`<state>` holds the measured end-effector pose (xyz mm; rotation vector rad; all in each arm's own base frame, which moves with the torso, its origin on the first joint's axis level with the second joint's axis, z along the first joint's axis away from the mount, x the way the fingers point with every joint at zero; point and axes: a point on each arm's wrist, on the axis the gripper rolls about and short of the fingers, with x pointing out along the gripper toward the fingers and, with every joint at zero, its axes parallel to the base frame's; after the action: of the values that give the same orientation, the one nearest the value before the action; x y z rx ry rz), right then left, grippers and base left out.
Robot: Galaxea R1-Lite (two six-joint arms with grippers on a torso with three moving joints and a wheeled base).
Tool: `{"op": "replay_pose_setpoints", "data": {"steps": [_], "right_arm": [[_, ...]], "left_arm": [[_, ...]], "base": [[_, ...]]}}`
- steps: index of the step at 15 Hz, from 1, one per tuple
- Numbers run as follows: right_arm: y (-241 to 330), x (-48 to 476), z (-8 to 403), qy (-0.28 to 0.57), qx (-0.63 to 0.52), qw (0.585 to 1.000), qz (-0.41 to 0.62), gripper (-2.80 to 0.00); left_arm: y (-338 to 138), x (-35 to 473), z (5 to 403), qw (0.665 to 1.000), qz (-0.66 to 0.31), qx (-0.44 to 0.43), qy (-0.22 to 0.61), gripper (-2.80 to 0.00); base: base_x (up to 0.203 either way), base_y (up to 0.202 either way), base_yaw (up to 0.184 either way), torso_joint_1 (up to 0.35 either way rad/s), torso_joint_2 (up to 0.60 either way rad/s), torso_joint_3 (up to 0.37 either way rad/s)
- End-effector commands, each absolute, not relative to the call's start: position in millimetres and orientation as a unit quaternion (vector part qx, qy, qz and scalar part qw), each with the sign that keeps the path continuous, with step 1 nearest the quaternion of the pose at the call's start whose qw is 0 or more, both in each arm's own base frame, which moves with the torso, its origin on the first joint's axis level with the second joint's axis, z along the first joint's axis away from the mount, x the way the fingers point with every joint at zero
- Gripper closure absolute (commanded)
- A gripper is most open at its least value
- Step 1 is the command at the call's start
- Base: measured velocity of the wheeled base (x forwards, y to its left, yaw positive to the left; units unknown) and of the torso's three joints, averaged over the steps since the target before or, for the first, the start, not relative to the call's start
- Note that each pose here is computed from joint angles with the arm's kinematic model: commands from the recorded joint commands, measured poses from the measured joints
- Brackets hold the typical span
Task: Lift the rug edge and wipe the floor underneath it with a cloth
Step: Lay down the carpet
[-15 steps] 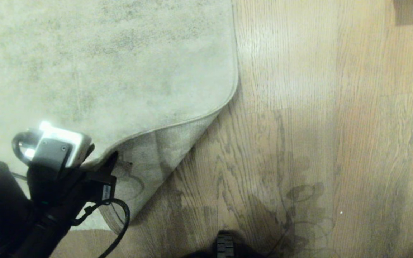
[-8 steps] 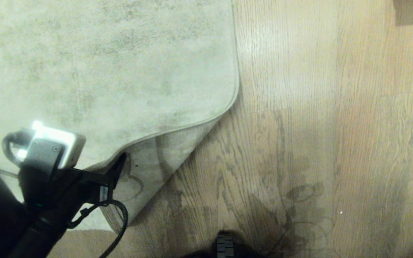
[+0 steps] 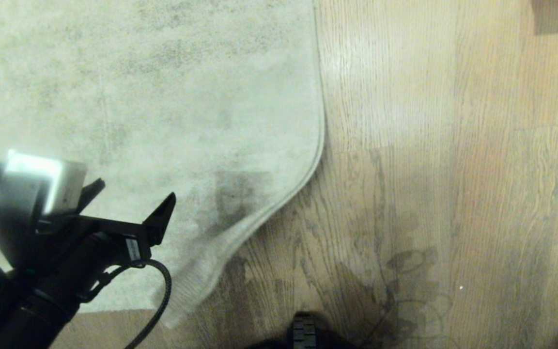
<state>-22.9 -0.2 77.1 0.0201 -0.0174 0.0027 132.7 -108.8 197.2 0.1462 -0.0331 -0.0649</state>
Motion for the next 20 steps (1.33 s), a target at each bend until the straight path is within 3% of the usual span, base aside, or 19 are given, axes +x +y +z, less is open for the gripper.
{"op": "replay_pose_setpoints", "data": {"steps": [1,11,12,20], "right_arm": [[-0.2,-22.8,77.2,-0.008,0.010,1.000,0.002,0.00],[-0.2,-22.8,77.1,-0.008,0.010,1.000,0.002,0.00],[-0.2,-22.8,77.1,-0.008,0.010,1.000,0.002,0.00],[-0.2,-22.8,77.2,-0.008,0.010,1.000,0.002,0.00]], "left_arm": [[-109.0,132.3,198.2,0.997,-0.031,0.071,-0.019,-2.80],[-133.1,124.2,153.4,0.988,-0.098,0.110,0.056,-2.80],[-137.5,124.9,148.5,0.986,-0.104,0.116,0.065,0.00],[-170.0,134.2,105.0,0.966,-0.133,0.178,0.134,0.00]], "base": [[0.000,0.000,0.000,0.000,0.00,0.000],[0.000,0.000,0.000,0.000,0.00,0.000],[0.000,0.000,0.000,0.000,0.00,0.000],[0.000,0.000,0.000,0.000,0.00,0.000]]}}
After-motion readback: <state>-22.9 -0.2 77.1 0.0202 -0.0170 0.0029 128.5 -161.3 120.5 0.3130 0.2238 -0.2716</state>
